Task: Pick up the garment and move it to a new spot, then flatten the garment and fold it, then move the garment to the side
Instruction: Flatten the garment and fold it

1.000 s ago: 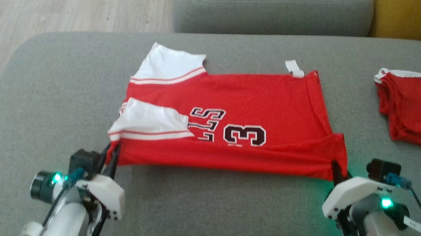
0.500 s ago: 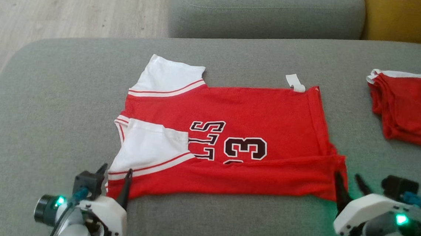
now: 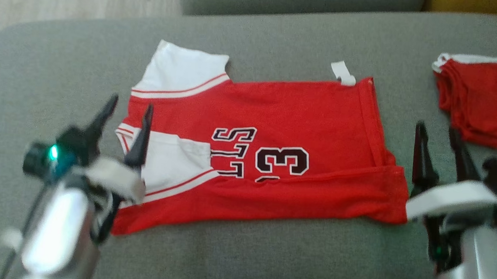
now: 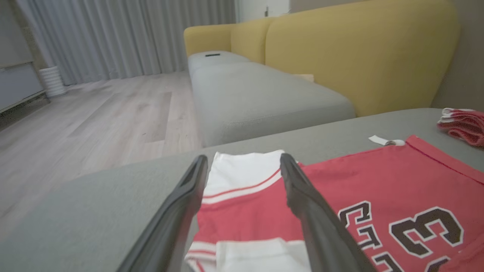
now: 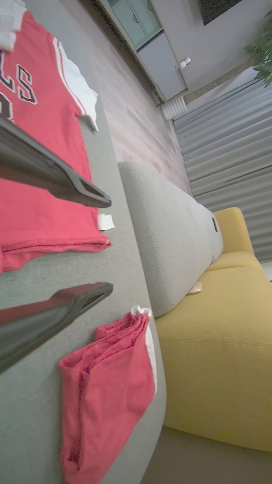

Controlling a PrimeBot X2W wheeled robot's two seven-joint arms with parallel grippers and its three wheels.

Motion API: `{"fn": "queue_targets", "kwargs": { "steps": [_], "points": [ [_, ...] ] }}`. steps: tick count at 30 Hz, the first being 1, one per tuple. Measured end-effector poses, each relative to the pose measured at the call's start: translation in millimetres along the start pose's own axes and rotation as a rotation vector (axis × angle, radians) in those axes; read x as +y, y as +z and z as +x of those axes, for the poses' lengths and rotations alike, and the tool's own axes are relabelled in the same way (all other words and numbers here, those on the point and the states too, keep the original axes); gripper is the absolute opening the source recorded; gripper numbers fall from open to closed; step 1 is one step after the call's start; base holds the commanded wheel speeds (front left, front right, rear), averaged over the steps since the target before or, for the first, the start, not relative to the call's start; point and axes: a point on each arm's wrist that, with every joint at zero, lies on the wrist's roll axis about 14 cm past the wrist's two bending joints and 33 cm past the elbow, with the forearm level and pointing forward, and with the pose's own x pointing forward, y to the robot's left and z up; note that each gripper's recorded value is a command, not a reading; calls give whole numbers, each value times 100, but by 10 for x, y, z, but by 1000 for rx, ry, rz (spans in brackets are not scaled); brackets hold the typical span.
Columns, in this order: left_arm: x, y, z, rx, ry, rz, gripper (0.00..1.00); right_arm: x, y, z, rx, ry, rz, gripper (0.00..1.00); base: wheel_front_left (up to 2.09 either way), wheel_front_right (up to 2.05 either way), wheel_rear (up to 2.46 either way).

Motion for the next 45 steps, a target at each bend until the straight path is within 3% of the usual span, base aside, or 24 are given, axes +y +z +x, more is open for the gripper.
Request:
{"fn": "queue_targets", "kwargs": {
  "steps": [8,12,19,27,34,43,44,45],
  "points": [
    [197,266,955,74,-109,101,100,138,279,516,-56,50,-42,100,0,0,0],
    [204,-59,1288,255,-180,153,100,106,364,738,-79,52,-53,100,0,0,0],
    [245,-785,1514,541,-262,211,100,12,243,896,-48,48,-79,100,0,0,0],
    [300,-1116,1848,621,-270,243,100,-358,307,833,-98,-39,-35,100,0,0,0],
    [364,-1477,1883,714,-264,255,100,-441,227,815,-80,-56,-57,100,0,0,0],
    [466,-1513,1866,763,-236,236,100,-449,262,831,-84,-59,-80,100,0,0,0],
    [457,-1524,1860,773,-233,216,96,-462,268,832,-86,-63,-83,100,0,0,0],
    [447,-1530,1855,783,-230,193,42,-477,273,834,-86,-68,-87,100,0,0,0]
  ]
}}
